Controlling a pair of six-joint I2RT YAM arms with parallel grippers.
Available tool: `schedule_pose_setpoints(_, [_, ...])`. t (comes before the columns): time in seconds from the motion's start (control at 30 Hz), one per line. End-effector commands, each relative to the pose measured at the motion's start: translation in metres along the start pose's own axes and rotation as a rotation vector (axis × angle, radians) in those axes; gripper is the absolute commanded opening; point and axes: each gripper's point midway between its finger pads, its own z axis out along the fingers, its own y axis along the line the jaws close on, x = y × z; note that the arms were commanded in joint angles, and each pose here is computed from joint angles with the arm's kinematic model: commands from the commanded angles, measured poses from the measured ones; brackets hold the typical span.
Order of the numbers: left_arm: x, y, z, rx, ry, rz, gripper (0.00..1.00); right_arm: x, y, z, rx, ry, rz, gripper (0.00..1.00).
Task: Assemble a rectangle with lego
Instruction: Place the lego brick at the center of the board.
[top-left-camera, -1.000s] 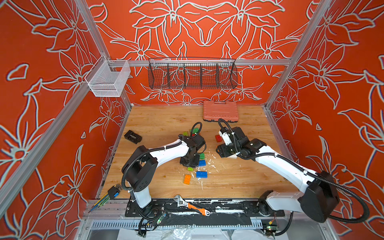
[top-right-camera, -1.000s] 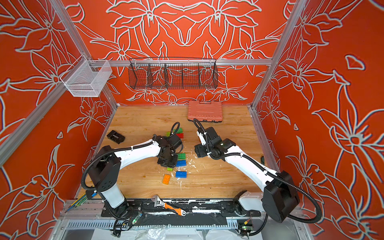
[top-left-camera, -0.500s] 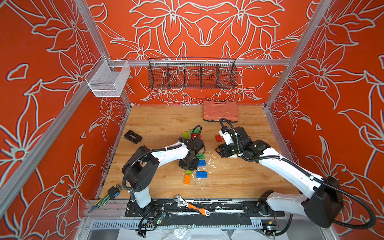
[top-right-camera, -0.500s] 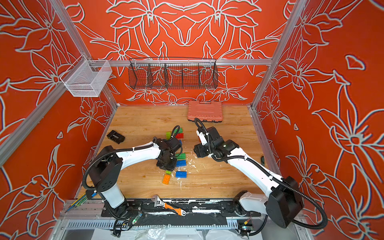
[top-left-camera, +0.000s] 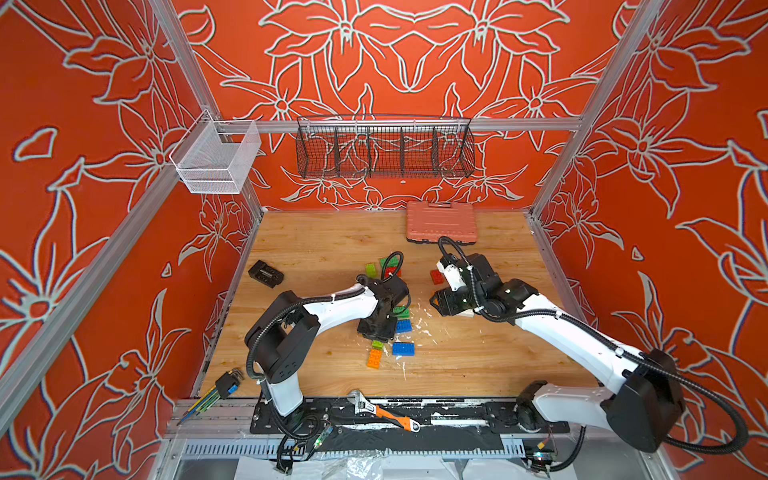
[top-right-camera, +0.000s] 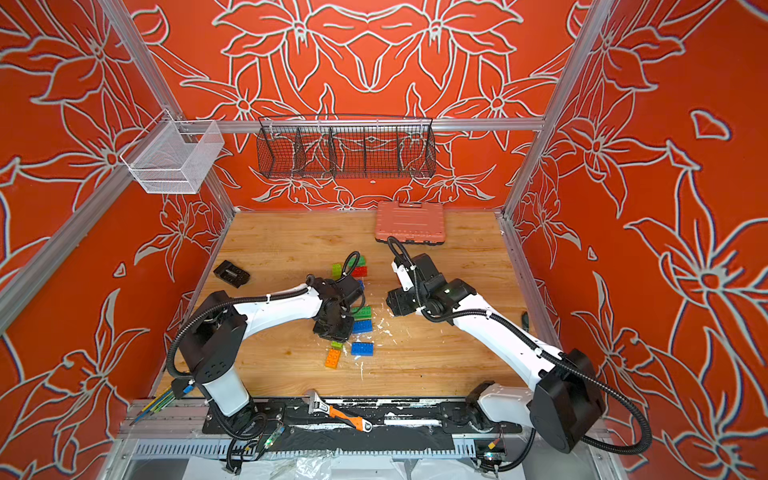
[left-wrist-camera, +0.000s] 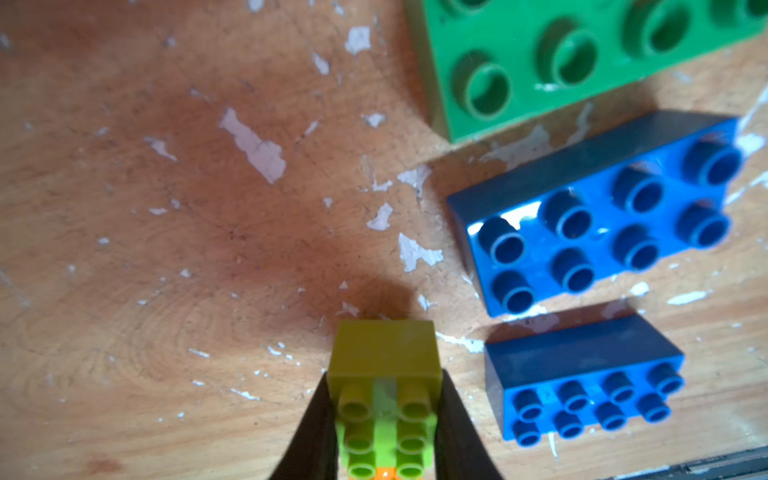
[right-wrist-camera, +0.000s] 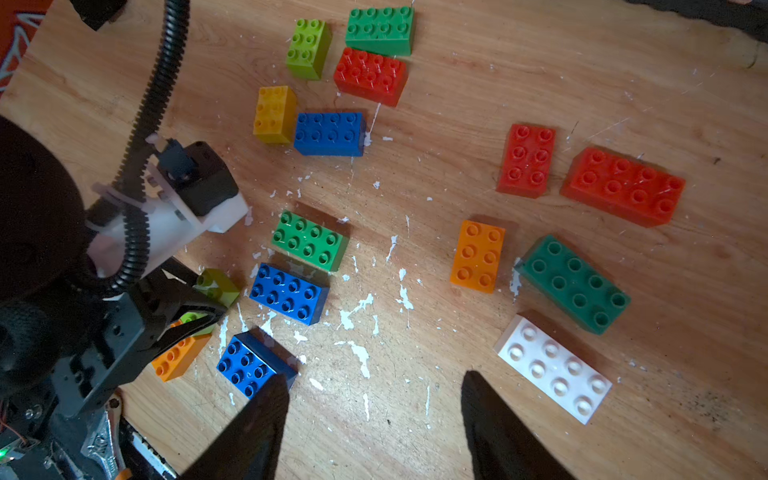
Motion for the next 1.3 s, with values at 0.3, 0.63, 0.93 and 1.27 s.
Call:
schedule_pose_setpoints(0.3, [0.0075,0.0098,0.0117,-0.060,0.039,0.009,0.01,0.0078,0.0012,0.0065,0.001,0.028,0.003,0.68])
schedule_pose_setpoints(0.63, [0.0089,0.0118,0.0130,-0.070,0.043,0.015,0.02,0.0072,0.0017,0.0071,-0.001,0.028,0.004,0.68])
schedule_pose_setpoints(0.93, [0.0133,0.0072,0.0159,-0.075,0.052,0.043,0.03,0.0072,0.0029,0.0069,-0.002,0.029,0.002,0.68])
schedule_pose_setpoints(1.27, [0.0149,0.0060,0.0170,-0.075,0.057,0.052,0.03,0.0073,0.0030,0.0080,-0.001,0.032,0.001,0.69])
